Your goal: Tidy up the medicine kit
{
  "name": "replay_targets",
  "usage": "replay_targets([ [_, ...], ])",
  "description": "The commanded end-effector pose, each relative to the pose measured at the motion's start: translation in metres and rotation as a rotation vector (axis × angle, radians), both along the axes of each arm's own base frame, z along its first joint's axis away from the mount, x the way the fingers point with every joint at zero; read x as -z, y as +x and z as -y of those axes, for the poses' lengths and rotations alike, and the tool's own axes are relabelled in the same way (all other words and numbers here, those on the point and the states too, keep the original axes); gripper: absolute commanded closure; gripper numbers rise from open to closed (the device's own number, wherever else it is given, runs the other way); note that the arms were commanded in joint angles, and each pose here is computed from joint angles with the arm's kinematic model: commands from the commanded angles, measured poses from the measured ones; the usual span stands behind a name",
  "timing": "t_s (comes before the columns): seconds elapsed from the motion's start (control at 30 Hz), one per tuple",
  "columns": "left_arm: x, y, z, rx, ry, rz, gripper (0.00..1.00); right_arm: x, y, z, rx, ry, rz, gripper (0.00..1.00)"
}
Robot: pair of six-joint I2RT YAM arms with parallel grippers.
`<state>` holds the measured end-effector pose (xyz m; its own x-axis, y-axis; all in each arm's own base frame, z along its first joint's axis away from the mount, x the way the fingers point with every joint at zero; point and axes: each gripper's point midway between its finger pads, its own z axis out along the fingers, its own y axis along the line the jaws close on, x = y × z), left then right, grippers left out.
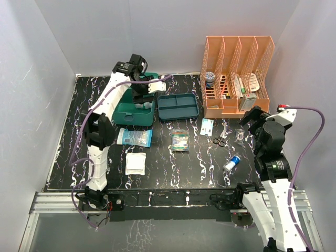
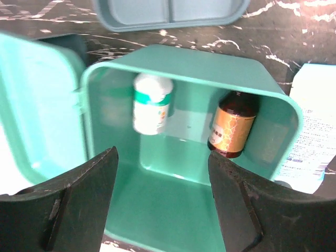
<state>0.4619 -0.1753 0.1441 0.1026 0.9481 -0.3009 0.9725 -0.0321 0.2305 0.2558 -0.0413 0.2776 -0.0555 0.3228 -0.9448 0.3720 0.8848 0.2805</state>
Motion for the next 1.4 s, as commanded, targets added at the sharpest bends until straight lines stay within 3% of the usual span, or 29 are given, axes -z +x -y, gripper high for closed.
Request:
replay_targets([
  [0.0, -0.083, 0.005, 0.007, -0.142, -0.197, 0.182, 0.32, -0.005, 0.013, -0.001, -0.022, -0.038, -0.015, 0.02],
  [0.23, -0.142, 0.017, -0.003, -0.447, -0.465, 0.302, 0.31, 0.016, 0.029, -0.005, -0.074, -0.097, -0.168, 0.02],
  [0.4, -0.185, 0.014, -0.034, -0.712, -0.705, 0.358, 0.24, 0.023, 0.033, -0.001, -0.076, -0.150, -0.240, 0.02],
  [0.63, -0.188, -0.009, -0.075, -0.939, -0.801, 0.317, 0.17, 0.033, 0.051, -0.012, -0.132, -0.110, -0.342, 0.02],
  [0.87, -0.158, -0.055, -0.036, -0.881, -0.810, -0.010, 0.13, 0.040, 0.061, -0.006, -0.042, -0.039, -0.390, 0.02],
  [1.07, -0.151, -0.063, -0.024, -0.842, -0.786, -0.060, 0.12, 0.051, 0.067, -0.010, -0.034, 0.004, -0.472, 0.02],
  [1.37, -0.135, -0.086, 0.018, -0.674, -0.679, -0.109, 0.12, 0.047, 0.065, -0.009, -0.009, 0.033, -0.451, 0.02],
])
